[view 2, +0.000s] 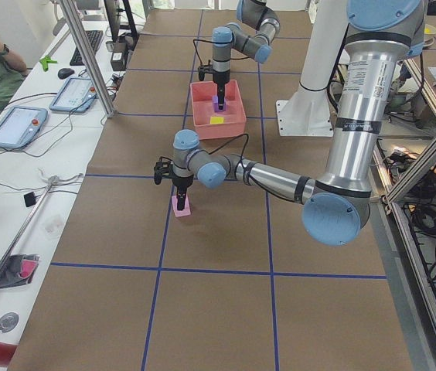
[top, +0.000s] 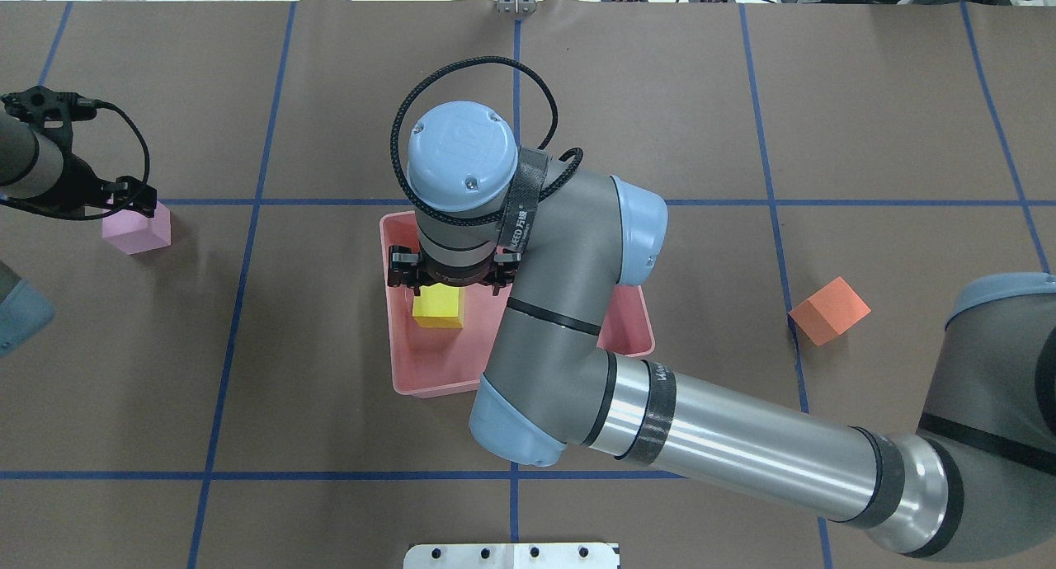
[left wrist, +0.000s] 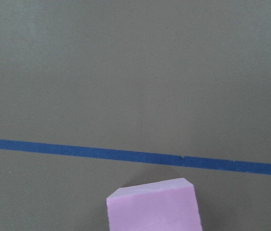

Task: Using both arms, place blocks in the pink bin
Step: 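Lower the left gripper onto the light pink cube and grasp it, then carry the light pink cube into the bin while the right arm withdraws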

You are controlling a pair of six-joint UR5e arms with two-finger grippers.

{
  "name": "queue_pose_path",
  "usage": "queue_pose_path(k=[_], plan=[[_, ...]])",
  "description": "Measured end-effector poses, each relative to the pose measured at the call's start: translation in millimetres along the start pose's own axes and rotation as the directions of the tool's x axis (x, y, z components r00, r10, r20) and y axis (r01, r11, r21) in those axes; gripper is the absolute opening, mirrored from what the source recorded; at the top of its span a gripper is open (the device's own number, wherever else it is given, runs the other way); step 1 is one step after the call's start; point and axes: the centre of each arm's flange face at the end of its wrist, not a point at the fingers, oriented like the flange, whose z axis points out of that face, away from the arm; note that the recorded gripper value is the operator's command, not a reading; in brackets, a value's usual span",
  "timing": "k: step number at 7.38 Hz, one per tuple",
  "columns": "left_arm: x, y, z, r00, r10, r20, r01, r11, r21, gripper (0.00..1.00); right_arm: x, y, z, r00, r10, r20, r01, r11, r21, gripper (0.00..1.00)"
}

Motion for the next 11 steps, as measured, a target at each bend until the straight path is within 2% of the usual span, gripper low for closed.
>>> queue_pose_path(k=[3, 5, 6, 7, 8, 11], plan=[[-1, -1, 7, 1.0, -0.024, 0.002, 0.024, 1.0, -0.002, 1.0, 2, -1, -4, 1.0, -0.001, 0.005, 0.001, 1.0, 0.009, 1.0], [-3, -8, 23, 0.999, -0.043, -0.02, 0.043, 0.999, 0.014, 1.0, 4, -3, -5, 1.0, -0.001, 0.001, 0.001, 1.0, 0.02, 1.0], [-3, -11, 29, 0.998, -0.058, -0.029, 0.058, 0.998, 0.018, 0.91, 6, -3, -6, 1.0, 0.0, 0.001, 0.0, 1.0, 0.026, 1.0], [-3, -12, 31, 0.997, -0.066, -0.033, 0.067, 0.998, 0.019, 0.26, 10, -6, -10, 1.0, 0.004, 0.002, -0.004, 0.999, 0.032, 1.0], [-2, -12, 32, 0.997, -0.068, -0.036, 0.069, 0.997, 0.02, 0.0, 17, -12, -18, 1.0, 0.014, 0.003, -0.014, 0.999, 0.039, 1.0], [5, -8, 10, 0.997, -0.062, -0.053, 0.064, 0.997, 0.033, 0.0, 66, -26, -43, 0.999, 0.035, 0.01, -0.035, 0.997, 0.063, 1.0]])
